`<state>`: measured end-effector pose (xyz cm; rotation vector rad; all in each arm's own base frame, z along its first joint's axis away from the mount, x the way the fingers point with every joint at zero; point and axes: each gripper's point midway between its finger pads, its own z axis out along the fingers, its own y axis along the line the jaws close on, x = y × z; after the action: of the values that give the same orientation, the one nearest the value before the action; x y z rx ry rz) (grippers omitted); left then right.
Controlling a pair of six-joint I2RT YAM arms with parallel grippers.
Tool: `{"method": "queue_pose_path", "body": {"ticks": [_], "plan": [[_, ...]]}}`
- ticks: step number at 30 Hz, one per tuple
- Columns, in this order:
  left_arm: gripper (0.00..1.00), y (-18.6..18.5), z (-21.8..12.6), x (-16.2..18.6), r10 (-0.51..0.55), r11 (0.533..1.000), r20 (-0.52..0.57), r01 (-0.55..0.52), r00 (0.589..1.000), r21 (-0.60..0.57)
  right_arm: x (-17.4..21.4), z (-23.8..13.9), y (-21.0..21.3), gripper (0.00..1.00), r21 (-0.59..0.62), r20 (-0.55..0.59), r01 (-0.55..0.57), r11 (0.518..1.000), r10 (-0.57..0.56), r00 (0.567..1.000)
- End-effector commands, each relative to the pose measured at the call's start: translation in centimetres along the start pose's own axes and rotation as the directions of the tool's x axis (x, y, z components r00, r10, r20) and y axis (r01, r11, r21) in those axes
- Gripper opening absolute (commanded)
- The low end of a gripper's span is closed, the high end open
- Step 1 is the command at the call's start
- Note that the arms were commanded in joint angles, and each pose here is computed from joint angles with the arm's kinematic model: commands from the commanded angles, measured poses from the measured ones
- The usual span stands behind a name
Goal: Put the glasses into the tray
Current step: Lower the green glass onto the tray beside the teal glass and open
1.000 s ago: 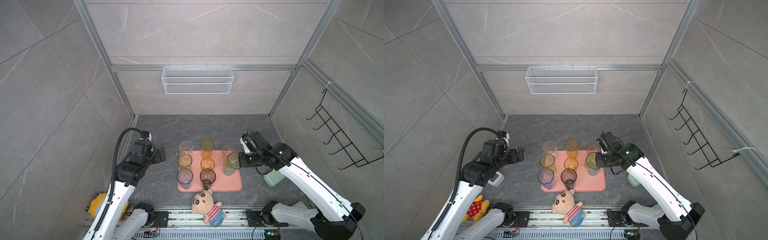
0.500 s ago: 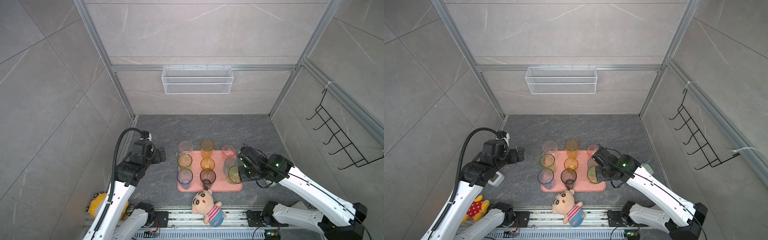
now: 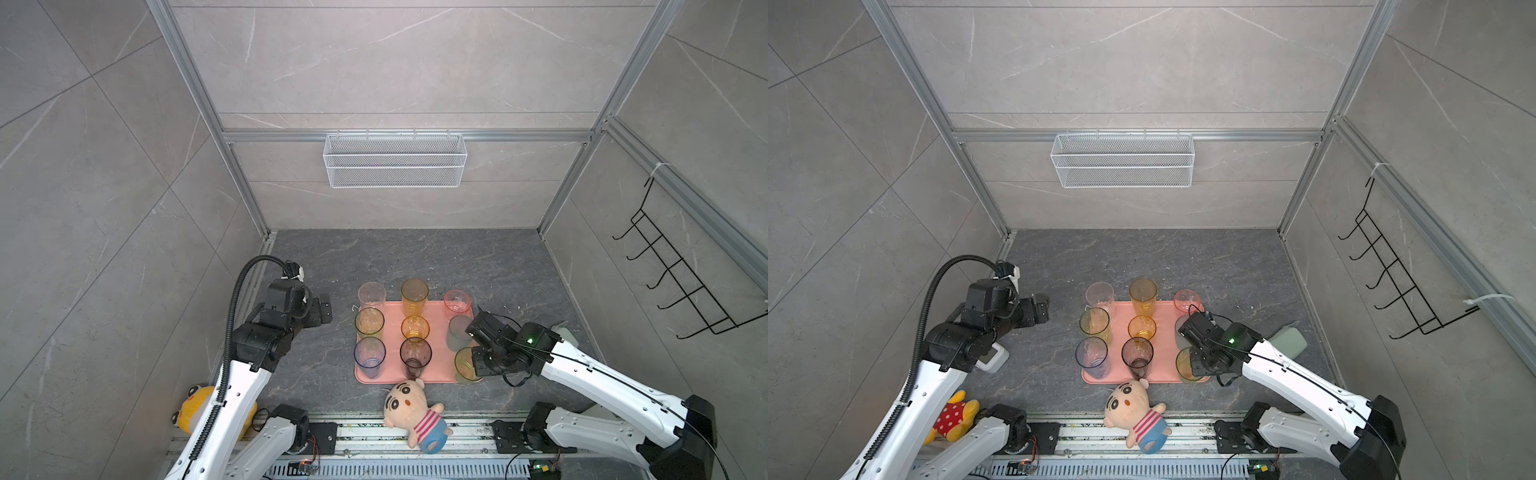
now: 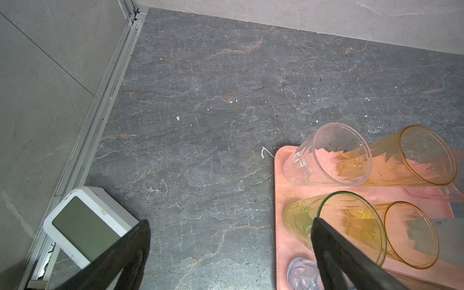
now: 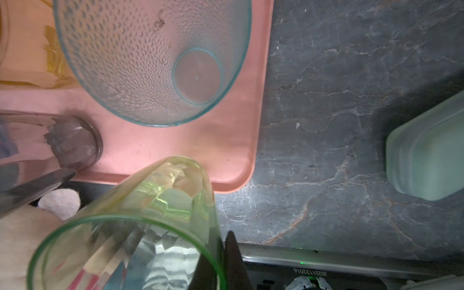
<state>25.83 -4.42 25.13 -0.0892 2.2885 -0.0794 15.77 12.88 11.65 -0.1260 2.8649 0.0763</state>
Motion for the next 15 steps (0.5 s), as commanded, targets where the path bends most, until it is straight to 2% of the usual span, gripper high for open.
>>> {"method": "queue_pose_path", "body": {"ticks": [1, 15], "plan": [[1.00, -0.2, -0.1, -0.7, -0.022, 1.000, 0.028, 0.021, 0.999, 0.016, -0.5, 0.5, 0.4, 0.00, -0.014, 0.031, -0.026, 1.000, 0.026, 0.999], [1.00, -0.3, 0.1, -0.6, -0.020, 1.000, 0.021, 0.020, 1.000, 0.015, -0.6, 2.3, -0.1, 0.00, 0.041, 0.030, -0.037, 0.998, 0.036, 0.999]]}}
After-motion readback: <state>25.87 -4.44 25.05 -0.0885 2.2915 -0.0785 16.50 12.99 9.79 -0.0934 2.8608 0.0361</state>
